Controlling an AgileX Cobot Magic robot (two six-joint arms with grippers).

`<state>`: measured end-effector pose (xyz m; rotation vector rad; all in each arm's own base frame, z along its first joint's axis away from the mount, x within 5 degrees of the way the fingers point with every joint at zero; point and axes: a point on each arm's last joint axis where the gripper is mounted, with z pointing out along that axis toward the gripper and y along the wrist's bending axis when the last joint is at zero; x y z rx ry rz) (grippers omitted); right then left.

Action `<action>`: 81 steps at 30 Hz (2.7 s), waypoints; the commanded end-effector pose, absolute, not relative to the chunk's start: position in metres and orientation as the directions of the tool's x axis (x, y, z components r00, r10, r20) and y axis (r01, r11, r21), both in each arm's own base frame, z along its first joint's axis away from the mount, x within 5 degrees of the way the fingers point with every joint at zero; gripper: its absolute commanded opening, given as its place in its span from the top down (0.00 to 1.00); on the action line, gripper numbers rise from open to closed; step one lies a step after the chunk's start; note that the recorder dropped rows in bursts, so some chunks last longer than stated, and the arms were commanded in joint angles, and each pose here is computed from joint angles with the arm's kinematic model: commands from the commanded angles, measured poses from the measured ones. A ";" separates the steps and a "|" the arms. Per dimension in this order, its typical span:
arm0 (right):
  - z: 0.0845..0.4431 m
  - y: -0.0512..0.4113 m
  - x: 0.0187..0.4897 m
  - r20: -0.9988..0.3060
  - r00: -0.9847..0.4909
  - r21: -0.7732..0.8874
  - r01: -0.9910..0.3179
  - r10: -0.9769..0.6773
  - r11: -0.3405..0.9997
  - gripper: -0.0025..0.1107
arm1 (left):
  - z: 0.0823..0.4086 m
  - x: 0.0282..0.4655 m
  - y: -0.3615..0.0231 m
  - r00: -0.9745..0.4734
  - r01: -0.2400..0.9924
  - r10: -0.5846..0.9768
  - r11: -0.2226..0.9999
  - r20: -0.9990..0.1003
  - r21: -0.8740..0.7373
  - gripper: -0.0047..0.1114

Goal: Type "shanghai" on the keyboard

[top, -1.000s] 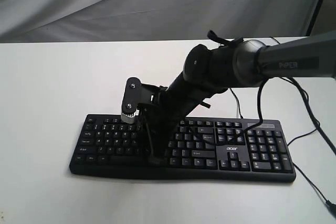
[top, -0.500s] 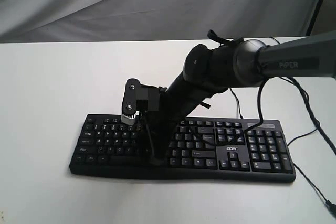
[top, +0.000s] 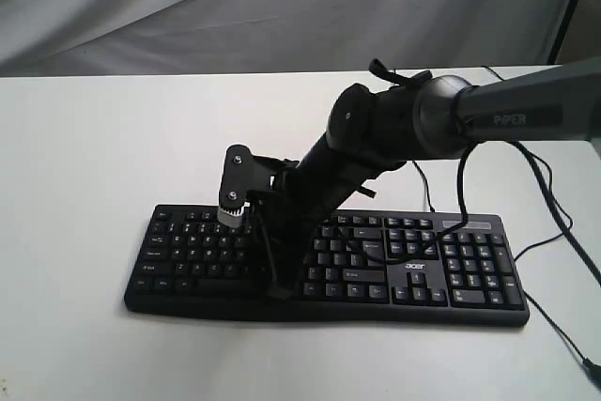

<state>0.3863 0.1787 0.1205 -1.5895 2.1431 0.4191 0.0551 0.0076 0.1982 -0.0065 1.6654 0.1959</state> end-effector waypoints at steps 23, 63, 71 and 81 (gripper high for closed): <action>0.149 0.219 0.378 -0.620 -0.220 -0.107 -0.927 -0.753 0.359 0.98 | 0.197 0.056 0.007 -0.107 -0.116 0.109 0.986 -0.988 0.121 0.95; 0.132 0.260 0.403 -0.639 -0.202 -0.128 -0.923 -0.742 0.362 0.98 | 0.197 0.056 0.007 -0.107 -0.116 0.109 0.986 -0.988 0.121 0.95; 0.132 0.260 0.403 -0.635 -0.197 -0.133 -0.924 -0.747 0.357 0.98 | 0.197 0.056 0.007 -0.107 -0.116 0.109 0.986 -0.988 0.121 0.95; 0.132 0.260 0.403 -0.636 -0.197 -0.134 -0.924 -0.746 0.359 0.98 | 0.197 0.056 0.007 -0.107 -0.116 0.109 0.986 -0.988 0.121 0.95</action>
